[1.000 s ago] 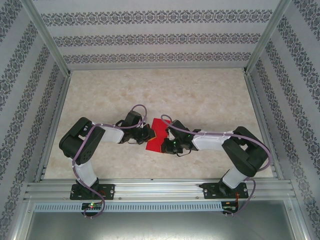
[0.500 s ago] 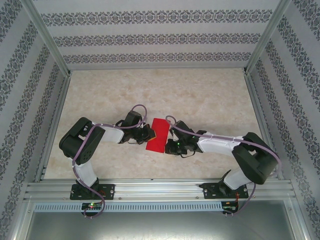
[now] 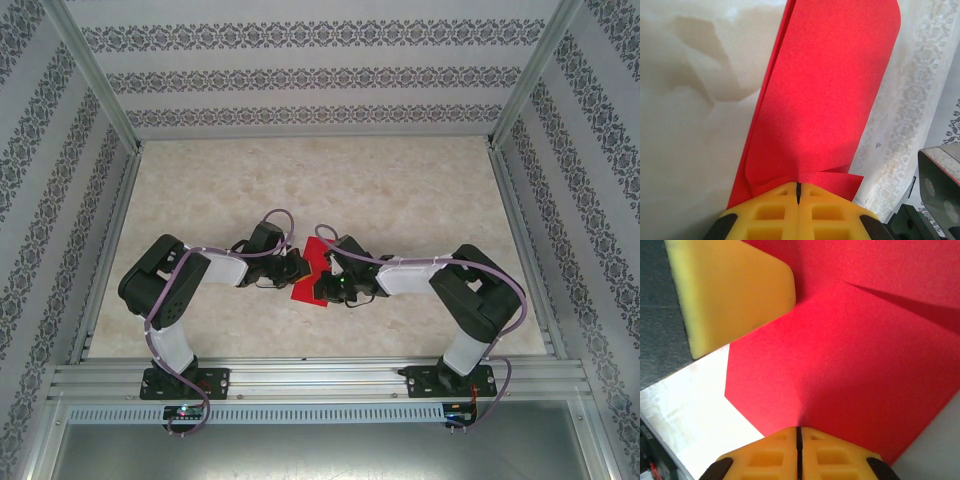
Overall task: Fold a paper plane with a square sheet of paper (pick it up from the middle)
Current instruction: Fold the triangle a second time at the center of the table.
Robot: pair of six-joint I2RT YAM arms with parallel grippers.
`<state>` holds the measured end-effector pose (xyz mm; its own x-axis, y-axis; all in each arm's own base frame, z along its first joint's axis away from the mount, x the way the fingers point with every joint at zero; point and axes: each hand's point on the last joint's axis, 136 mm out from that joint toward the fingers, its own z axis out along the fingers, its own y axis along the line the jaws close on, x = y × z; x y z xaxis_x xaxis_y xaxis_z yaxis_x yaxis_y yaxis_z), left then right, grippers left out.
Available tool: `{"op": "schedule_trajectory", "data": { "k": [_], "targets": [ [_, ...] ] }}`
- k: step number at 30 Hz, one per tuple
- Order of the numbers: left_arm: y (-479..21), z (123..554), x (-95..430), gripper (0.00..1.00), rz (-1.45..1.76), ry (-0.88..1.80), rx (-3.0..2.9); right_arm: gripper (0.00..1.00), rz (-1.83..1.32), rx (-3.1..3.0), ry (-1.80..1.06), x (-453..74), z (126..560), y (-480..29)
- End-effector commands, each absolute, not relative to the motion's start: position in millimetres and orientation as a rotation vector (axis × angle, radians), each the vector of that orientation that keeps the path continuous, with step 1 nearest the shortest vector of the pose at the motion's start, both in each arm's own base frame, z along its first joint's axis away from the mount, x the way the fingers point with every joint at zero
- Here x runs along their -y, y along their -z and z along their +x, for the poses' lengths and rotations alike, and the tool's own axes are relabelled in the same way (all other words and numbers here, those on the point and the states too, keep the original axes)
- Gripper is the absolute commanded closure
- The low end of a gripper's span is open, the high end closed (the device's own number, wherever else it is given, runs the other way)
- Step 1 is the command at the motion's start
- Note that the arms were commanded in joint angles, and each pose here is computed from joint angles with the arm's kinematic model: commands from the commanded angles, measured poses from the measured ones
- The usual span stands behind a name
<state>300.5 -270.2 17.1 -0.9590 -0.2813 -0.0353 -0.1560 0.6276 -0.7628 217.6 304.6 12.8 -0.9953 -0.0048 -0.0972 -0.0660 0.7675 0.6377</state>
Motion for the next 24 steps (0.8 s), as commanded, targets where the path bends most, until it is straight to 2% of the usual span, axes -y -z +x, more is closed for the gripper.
{"op": "schedule_trajectory", "data": {
  "k": [1, 13, 18, 24],
  "targets": [
    [31.8, 269.5, 241.2, 1.0, -0.477, 1.027, -2.884, 0.9, 0.018, -2.983, -0.956, -283.8, 192.5, 19.8],
    [33.8, 269.5, 243.1, 1.0, -0.478, 1.036, -2.894, 0.89, -0.13, -2.791, -1.098, -321.9, 230.1, -55.6],
    [33.8, 269.8, 243.2, 1.0, -0.479, 1.034, -2.896, 0.89, -0.108, -2.843, -1.06, -318.4, 229.3, -31.4],
    [33.6, 269.0, 242.2, 1.0, -0.471, 1.024, -2.902, 0.89, -0.025, -2.965, -0.947, -291.1, 205.6, 10.9]
  ]
}}
